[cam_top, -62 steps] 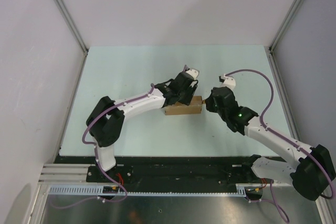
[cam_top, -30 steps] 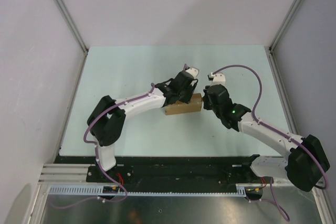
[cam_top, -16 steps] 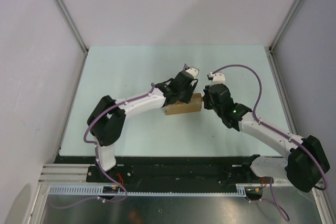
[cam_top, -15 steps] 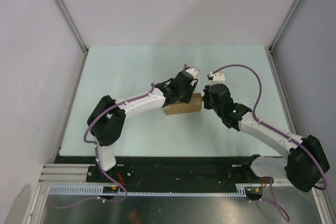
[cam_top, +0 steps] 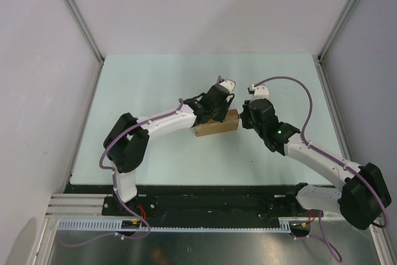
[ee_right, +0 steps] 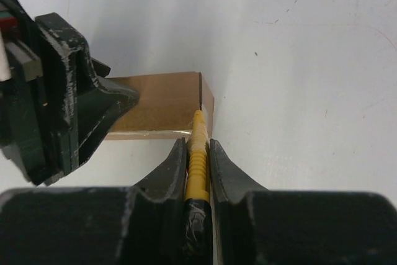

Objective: Unpack the express box

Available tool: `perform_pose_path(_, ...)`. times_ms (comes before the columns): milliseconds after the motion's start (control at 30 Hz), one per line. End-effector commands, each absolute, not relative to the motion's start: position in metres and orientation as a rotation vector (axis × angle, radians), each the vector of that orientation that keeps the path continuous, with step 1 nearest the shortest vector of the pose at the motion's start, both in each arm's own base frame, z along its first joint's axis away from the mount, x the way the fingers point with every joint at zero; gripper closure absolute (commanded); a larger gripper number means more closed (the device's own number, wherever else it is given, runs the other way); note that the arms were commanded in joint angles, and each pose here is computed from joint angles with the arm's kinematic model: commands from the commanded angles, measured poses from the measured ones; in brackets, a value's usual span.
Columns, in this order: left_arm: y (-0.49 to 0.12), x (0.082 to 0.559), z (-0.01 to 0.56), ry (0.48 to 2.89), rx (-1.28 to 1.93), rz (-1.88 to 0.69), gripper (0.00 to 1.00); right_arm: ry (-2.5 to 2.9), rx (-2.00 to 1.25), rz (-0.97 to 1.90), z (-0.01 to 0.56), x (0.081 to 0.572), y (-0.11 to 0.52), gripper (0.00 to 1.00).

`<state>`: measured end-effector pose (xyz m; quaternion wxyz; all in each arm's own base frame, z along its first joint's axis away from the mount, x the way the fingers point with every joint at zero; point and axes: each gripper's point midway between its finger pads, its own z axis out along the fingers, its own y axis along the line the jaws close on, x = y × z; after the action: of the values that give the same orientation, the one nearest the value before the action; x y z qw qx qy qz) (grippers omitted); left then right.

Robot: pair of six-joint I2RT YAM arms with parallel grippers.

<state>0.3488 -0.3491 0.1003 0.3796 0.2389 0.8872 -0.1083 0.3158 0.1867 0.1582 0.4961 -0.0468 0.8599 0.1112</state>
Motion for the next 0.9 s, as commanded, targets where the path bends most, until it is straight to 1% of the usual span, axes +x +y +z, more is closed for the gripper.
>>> perform_pose_path(0, -0.299, 0.300, 0.009, 2.564, 0.762, -0.049, 0.56, 2.047, -0.120, 0.367, 0.183, 0.298, 0.188, 1.00)
perform_pose_path(133, -0.299, 0.300, 0.009, 2.565, 0.758, -0.050, 0.55, 1.988, -0.090, 0.395, 0.205, 0.297, 0.180, 1.00)
perform_pose_path(400, -0.306, 0.305, 0.024, 2.533, 0.744, -0.080, 0.54, 2.018, -0.088, 0.410, 0.201, 0.295, 0.181, 1.00)
perform_pose_path(500, -0.318, 0.311, 0.052, 2.478, 0.728, -0.152, 0.51, 2.057, -0.101, 0.438, 0.193, 0.289, 0.185, 1.00)
perform_pose_path(633, -0.339, 0.321, 0.103, 2.376, 0.710, -0.282, 0.44, 2.138, -0.167, 0.494, 0.173, 0.273, 0.196, 1.00)
perform_pose_path(667, -0.345, 0.325, 0.125, 2.330, 0.701, -0.322, 0.42, 2.150, -0.188, 0.518, 0.170, 0.268, 0.201, 1.00)
perform_pose_path(767, -0.352, 0.333, 0.165, 2.249, 0.669, -0.374, 0.39, 2.176, -0.184, 0.556, 0.160, 0.260, 0.206, 1.00)
perform_pose_path(833, -0.350, 0.338, 0.178, 2.228, 0.640, -0.387, 0.37, 2.196, -0.181, 0.563, 0.152, 0.255, 0.209, 1.00)
perform_pose_path(867, -0.349, 0.340, 0.183, 2.221, 0.622, -0.394, 0.34, 2.196, -0.167, 0.566, 0.150, 0.256, 0.210, 1.00)
